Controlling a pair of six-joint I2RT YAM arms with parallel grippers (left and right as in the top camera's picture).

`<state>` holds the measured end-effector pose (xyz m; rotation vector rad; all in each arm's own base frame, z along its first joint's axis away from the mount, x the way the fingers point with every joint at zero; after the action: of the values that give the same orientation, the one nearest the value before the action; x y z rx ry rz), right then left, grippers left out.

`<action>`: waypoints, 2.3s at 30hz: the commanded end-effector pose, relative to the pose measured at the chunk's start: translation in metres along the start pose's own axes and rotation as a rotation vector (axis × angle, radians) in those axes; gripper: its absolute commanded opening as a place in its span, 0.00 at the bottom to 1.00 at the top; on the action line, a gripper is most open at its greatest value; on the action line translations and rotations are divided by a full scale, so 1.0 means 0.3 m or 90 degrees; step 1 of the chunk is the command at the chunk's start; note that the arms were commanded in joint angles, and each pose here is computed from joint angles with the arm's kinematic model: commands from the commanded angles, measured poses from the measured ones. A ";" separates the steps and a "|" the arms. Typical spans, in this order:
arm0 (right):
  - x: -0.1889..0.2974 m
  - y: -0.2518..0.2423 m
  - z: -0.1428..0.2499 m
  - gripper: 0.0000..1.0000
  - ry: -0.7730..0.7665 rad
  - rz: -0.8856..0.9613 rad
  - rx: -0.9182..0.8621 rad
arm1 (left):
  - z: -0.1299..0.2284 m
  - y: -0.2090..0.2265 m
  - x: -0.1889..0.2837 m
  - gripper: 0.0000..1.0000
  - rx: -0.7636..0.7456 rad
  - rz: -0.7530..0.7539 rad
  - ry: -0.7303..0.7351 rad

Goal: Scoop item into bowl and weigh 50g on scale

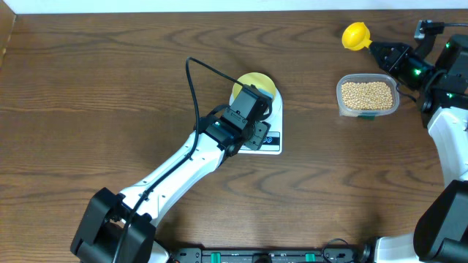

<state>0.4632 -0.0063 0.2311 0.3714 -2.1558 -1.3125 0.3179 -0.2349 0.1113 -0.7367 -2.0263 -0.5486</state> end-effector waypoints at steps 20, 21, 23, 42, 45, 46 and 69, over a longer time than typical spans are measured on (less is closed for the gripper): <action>-0.061 0.039 0.068 0.01 0.028 -0.001 0.055 | 0.127 -0.186 -0.144 0.55 -0.021 0.090 0.113; -0.061 0.039 0.068 0.01 0.028 -0.001 0.056 | 0.130 -0.188 -0.160 0.55 -0.030 0.092 0.115; -0.061 0.039 0.068 0.01 0.027 0.000 0.056 | 0.126 -0.189 -0.181 0.55 -0.036 0.092 0.110; -0.059 0.038 0.066 0.01 0.026 0.000 0.060 | 0.107 -0.183 -0.267 0.56 -0.061 0.080 0.087; -0.059 0.038 0.065 0.01 0.026 0.000 0.060 | 0.108 -0.172 -0.268 0.56 -0.064 0.067 0.089; -0.059 0.038 0.065 0.01 0.026 -0.001 0.060 | 0.110 -0.168 -0.269 0.55 -0.065 0.062 0.090; -0.058 0.045 0.079 0.01 0.041 -0.012 0.057 | -0.038 -0.145 -0.087 0.56 -0.060 0.050 -0.021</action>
<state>0.4635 0.0220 0.2280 0.4274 -2.1662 -1.2225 0.3021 -0.2809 0.0864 -0.8848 -1.9781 -0.5782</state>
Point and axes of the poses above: each gripper's point midway between its finger pads, its own x axis back along the fingers, its own y axis along the line the jaws close on, z = x × y, the point moved 1 cm from there along x, back along the fingers, and after that the axes turned 15 degrees about -x, right-handed, at the moved point
